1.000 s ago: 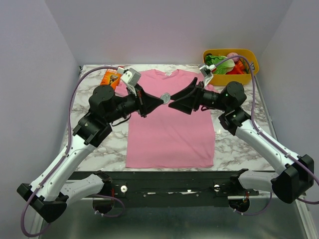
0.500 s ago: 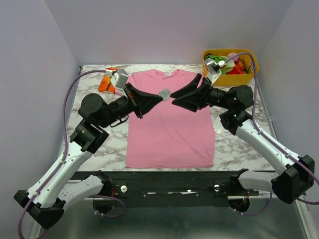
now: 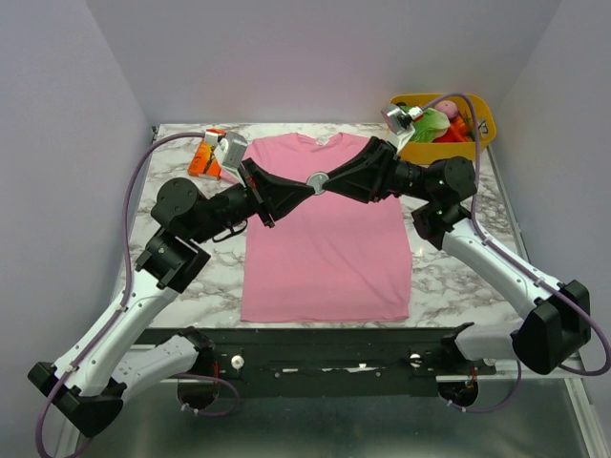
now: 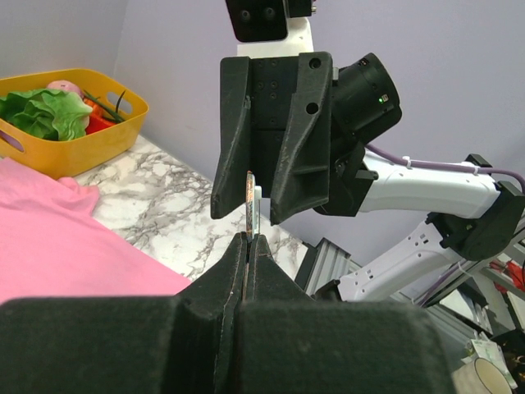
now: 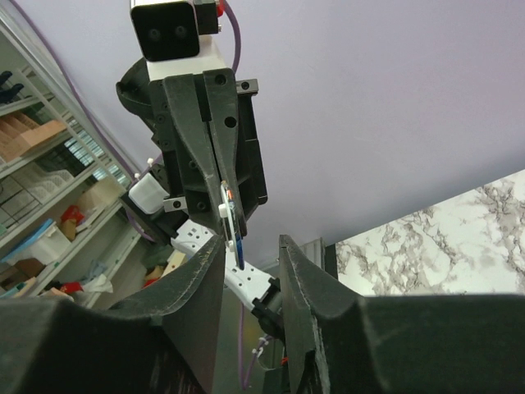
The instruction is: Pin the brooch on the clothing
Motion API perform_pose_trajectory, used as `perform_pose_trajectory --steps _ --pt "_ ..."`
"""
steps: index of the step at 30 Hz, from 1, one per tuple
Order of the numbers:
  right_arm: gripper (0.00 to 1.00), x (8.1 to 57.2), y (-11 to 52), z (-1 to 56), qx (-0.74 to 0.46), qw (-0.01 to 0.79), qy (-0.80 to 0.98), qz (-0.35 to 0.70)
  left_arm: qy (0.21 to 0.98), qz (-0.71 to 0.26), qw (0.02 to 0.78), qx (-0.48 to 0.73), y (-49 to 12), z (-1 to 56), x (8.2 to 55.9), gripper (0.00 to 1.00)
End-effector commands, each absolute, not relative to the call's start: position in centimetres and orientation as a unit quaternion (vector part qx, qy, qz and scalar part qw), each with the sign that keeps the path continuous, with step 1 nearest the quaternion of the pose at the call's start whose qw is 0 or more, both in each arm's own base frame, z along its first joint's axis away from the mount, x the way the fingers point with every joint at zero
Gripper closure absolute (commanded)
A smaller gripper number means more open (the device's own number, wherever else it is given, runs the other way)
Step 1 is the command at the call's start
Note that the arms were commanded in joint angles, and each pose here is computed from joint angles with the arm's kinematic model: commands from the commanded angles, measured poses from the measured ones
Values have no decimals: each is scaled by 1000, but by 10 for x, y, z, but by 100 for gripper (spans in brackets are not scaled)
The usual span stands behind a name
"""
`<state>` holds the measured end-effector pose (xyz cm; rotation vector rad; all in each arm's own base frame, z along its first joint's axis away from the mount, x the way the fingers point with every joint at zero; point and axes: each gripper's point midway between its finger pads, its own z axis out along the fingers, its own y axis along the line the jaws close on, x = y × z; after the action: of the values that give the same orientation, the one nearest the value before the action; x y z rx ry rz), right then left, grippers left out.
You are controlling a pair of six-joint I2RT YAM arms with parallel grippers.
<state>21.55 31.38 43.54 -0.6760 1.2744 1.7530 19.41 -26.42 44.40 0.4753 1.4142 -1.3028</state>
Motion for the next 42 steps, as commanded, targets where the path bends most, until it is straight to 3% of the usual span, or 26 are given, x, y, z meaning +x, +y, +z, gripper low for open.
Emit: perform_pose_trajectory --steps 1,6,10,18,31,42 --pt "64 207 315 454 -291 427 481 709 593 -558 541 210 -266 445 190 100" --pt "71 207 317 453 -289 423 482 711 598 -556 537 212 -268 442 191 100" --pt "83 207 318 456 -291 421 480 712 601 -553 535 214 -269 441 192 100" --pt "99 208 325 450 -296 414 499 701 608 -551 531 212 -270 440 195 100" --pt "99 243 349 414 -270 442 622 587 637 -522 523 219 -278 436 201 100" --pt "99 241 348 399 -286 452 634 558 654 -481 546 208 -269 427 210 100"
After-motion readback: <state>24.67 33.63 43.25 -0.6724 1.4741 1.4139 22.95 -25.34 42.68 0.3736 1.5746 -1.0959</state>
